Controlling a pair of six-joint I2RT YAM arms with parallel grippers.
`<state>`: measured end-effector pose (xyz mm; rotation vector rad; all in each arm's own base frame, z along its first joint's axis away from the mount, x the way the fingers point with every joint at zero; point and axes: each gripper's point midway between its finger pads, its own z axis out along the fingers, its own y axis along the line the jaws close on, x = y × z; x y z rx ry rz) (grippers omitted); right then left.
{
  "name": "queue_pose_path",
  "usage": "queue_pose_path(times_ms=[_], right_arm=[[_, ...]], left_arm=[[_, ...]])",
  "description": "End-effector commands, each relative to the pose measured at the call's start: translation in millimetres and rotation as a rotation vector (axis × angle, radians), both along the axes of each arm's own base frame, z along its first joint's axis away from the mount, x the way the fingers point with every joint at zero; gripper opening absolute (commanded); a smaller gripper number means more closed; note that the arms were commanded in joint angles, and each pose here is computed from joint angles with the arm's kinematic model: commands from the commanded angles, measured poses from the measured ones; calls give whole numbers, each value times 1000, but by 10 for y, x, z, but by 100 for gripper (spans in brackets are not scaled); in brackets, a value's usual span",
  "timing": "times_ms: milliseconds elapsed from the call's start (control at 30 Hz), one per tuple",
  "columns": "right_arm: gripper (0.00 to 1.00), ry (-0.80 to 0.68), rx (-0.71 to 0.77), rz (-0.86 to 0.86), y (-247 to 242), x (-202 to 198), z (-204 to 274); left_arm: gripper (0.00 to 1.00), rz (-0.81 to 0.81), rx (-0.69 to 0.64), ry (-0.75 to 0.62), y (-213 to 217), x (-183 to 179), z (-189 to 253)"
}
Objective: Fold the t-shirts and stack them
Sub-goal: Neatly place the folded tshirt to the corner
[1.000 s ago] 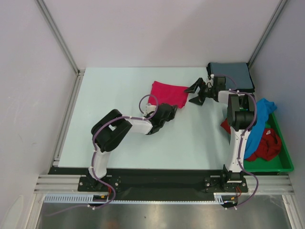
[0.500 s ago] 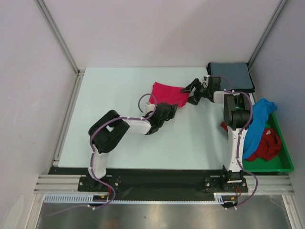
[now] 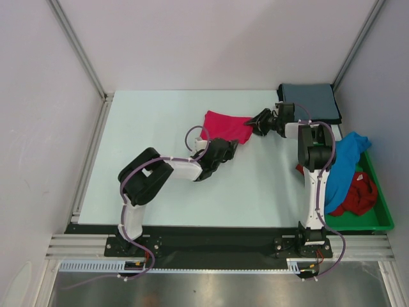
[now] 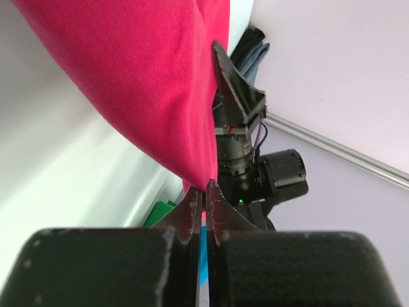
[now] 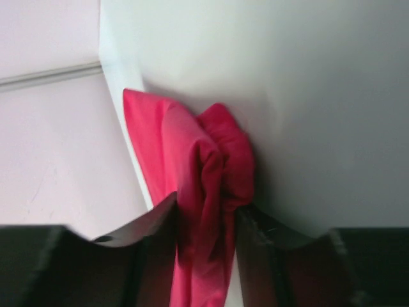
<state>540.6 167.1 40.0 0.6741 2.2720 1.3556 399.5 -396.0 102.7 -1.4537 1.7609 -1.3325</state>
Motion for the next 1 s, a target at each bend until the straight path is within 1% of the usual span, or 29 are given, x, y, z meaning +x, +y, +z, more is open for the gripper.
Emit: queue_pose_path(times_ms=[0,33,100,133,167,200,267,300,333,367,400,433,467,500,533,567,600,633,667,700,733,767,800,833,867,900,933,967], right_arm=[[39,-49,-23,-38,-45,196,4],[32,-48,-41,-45,-65,206,-19],[24,-57,-60,-39,-63,204,-40],[12,-69,-59,-32,-56,205,-36],[5,-71,-59,-31,-78,196,-59],[1,-88,-65,-15,-65,183,-48],[0,-100,-70,-4,-91,161,5],[0,-97,-77,-1,-97,124,4],[0,-145,-123,13,-136,124,89],[0,-156,-155,23,-144,103,109],[0,-151,-188,47,-142,37,105],[0,-161,-219,60,-151,13,128],[0,-217,-295,80,-196,7,225],[0,-172,-340,101,-225,-111,170],[0,-167,-406,89,-310,-137,151],[0,-206,-463,113,-372,-170,243],[0,-209,-489,122,-404,-217,270],[0,-177,-537,119,-523,-295,204],[0,-212,-586,136,-589,-322,291],[0,-197,-620,157,-653,-394,271],[0,-190,-675,146,-789,-400,274],[0,-199,-718,150,-876,-393,325],[0,-199,-773,174,-984,-453,366],[0,-206,-789,173,-1033,-461,424],[0,-212,-804,152,-1200,-433,511],[0,-205,-832,176,-1273,-495,564],[0,-196,-879,170,-1380,-490,624],[0,-210,-918,162,-1456,-446,749]], left_arm=[[0,-19,-72,-67,-30,-7,390],[1,-33,-81,-68,-52,-32,399],[5,-58,-62,-74,-69,-78,387],[9,-84,-59,-80,-104,-116,426],[18,-103,-47,-84,-123,-144,432],[23,-132,-16,-97,-144,-184,427],[34,-210,7,-111,-175,-307,460],[36,-254,55,-146,-173,-358,464],[39,-291,75,-160,-169,-428,491],[43,-349,84,-181,-154,-553,554],[43,-404,133,-229,-135,-636,589],[44,-438,156,-245,-104,-719,608],[44,-468,167,-276,-17,-854,719],[45,-527,198,-311,15,-981,753],[45,-548,229,-307,87,-1068,723],[44,-588,250,-310,178,-1208,686],[45,-619,264,-386,265,-1327,907],[44,-630,299,-389,378,-1396,909],[44,-641,336,-390,487,-1472,856],[44,-654,386,-421,573,-1512,872],[44,-650,402,-453,709,-1597,1028],[44,-652,429,-466,792,-1649,1023],[44,-635,465,-521,936,-1715,1178],[45,-633,486,-536,1012,-1756,1201],[46,-615,515,-542,1116,-1781,1174],[46,-620,565,-552,1212,-1816,1138],[48,-567,585,-589,1363,-1818,1278],[49,-551,615,-593,1448,-1820,1276]])
